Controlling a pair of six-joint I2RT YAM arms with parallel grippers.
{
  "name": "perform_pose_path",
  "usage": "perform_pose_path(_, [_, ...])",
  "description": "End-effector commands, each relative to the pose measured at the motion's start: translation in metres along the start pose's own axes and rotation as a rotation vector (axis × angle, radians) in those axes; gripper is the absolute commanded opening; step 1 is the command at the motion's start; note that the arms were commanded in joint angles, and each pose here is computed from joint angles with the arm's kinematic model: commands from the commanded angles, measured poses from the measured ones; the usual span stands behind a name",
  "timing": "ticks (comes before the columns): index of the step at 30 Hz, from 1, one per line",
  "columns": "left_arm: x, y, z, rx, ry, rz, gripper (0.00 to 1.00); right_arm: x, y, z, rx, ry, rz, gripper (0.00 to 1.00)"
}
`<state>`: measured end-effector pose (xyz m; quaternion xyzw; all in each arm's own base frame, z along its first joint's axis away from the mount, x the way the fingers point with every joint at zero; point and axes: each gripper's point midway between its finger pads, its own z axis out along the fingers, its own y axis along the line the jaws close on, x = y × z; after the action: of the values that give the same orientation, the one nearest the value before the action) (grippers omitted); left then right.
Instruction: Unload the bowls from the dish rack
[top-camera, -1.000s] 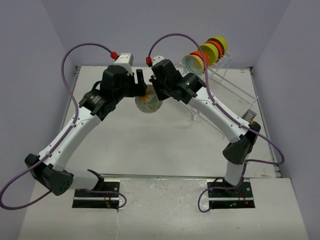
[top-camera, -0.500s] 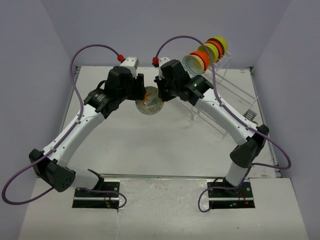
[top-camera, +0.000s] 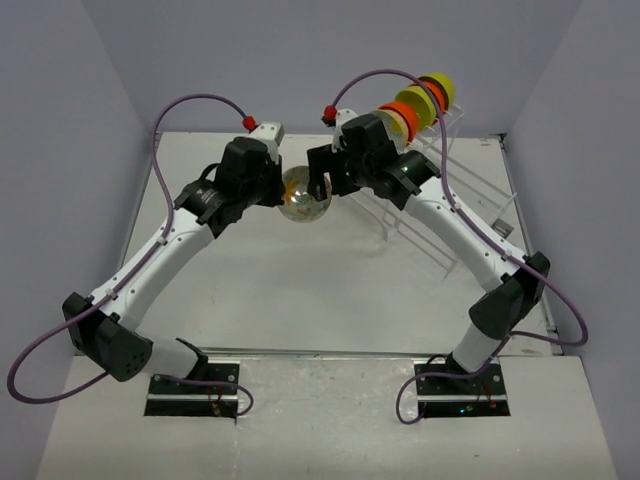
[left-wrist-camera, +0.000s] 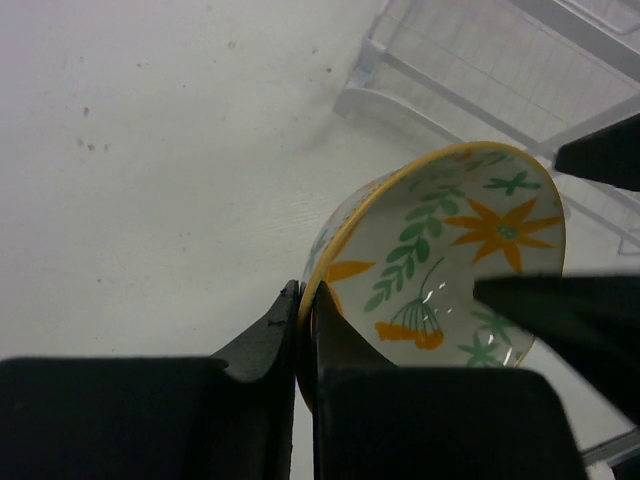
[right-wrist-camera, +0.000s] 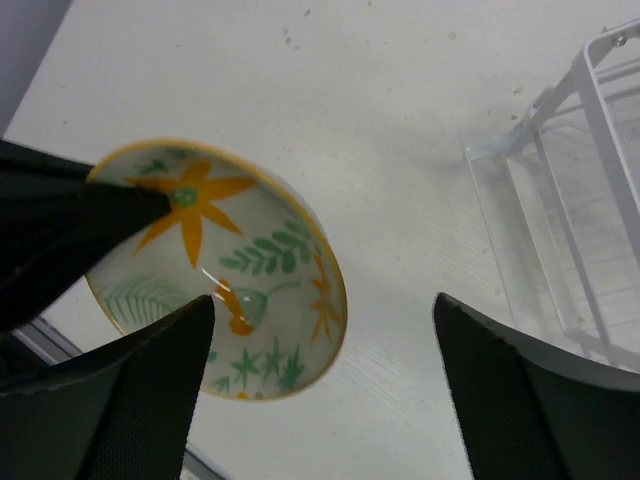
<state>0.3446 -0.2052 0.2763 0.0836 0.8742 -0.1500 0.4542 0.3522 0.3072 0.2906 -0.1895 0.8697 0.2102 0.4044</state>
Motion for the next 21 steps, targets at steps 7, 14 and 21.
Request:
perform_pose_path(7, [0.039,0.148,0.075,-0.347,0.059,-0.384,0.0,-0.022,-0.036,-0.073,0.059,-0.203,0.094,0.99])
perform_pose_path(14, [0.071,0.205,0.121,-0.445,0.103,-0.558,0.0,-0.004,-0.046,-0.105,0.08,-0.232,0.06,0.99])
perform_pose_path(21, [0.113,0.22,0.127,-0.427,0.148,-0.657,0.0,0.006,-0.06,-0.108,0.11,-0.213,0.042,0.99])
